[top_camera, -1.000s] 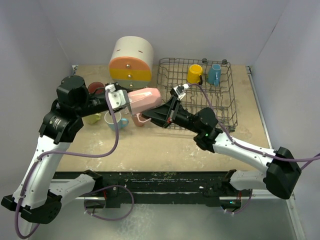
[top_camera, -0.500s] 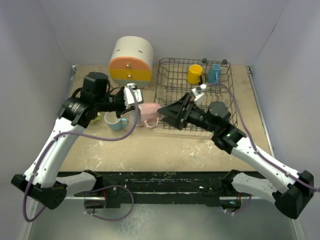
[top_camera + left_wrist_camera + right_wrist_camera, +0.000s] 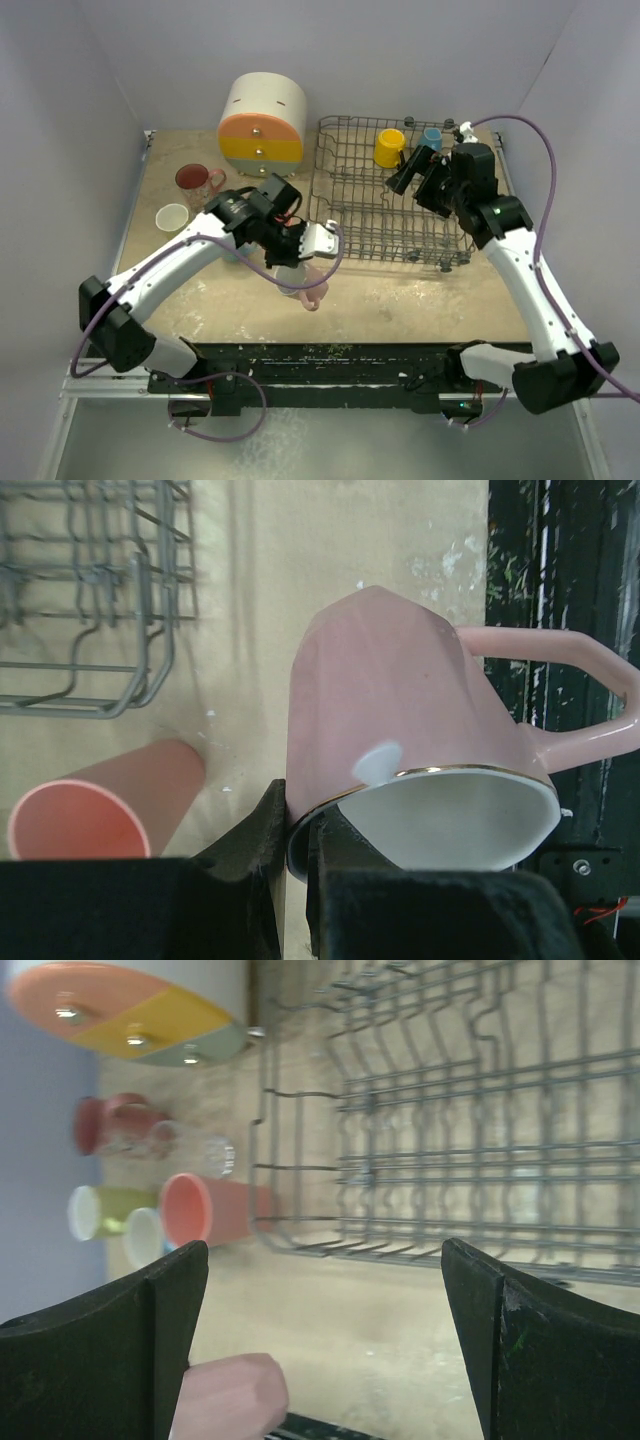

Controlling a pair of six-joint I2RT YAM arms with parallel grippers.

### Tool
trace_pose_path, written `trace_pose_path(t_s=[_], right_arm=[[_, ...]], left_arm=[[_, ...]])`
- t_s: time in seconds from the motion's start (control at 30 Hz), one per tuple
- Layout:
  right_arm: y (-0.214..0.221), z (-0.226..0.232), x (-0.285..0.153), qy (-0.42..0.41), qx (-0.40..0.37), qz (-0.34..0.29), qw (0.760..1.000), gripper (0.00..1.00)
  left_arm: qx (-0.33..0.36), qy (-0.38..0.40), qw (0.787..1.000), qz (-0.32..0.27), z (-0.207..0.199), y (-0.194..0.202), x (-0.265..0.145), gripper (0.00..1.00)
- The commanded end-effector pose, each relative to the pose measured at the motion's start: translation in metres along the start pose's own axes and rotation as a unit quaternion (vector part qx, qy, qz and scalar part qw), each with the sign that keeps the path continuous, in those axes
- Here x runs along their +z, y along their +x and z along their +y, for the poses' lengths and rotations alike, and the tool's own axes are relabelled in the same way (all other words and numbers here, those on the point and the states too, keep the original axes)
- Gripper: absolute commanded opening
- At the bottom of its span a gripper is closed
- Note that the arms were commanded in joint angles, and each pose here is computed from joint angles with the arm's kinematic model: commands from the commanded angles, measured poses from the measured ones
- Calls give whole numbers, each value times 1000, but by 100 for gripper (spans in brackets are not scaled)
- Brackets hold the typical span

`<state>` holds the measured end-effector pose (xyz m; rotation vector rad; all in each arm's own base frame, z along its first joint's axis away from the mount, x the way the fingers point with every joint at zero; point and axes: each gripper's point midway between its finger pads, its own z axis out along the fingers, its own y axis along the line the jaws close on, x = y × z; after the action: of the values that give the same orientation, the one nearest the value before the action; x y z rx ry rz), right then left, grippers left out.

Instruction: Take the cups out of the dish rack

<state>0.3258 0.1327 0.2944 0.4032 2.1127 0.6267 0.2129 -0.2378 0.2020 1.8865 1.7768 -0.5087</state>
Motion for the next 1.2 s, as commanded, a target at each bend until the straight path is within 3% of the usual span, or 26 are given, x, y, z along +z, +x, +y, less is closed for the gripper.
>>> trace_pose_path(t_s=[0.0, 0.47, 0.9, 1.0, 1.17], right_arm=[[-28, -29, 7, 67, -65, -9, 996, 100], [-71, -62, 84, 127, -95, -1, 987, 100], [-100, -82, 163, 169, -155, 7, 973, 96], [-97, -93, 193, 176, -167, 18, 970, 92], [-95, -105, 238, 178, -183, 28, 966, 82]], left_arm=[[18, -25, 998, 62, 18, 26, 24, 0], [47, 39, 994, 93, -10, -15, 104, 0], [66, 42, 991, 111, 3, -40, 164, 0], [67, 29, 991, 110, 10, -48, 160, 38], [82, 0, 993, 84, 17, -67, 133, 56]])
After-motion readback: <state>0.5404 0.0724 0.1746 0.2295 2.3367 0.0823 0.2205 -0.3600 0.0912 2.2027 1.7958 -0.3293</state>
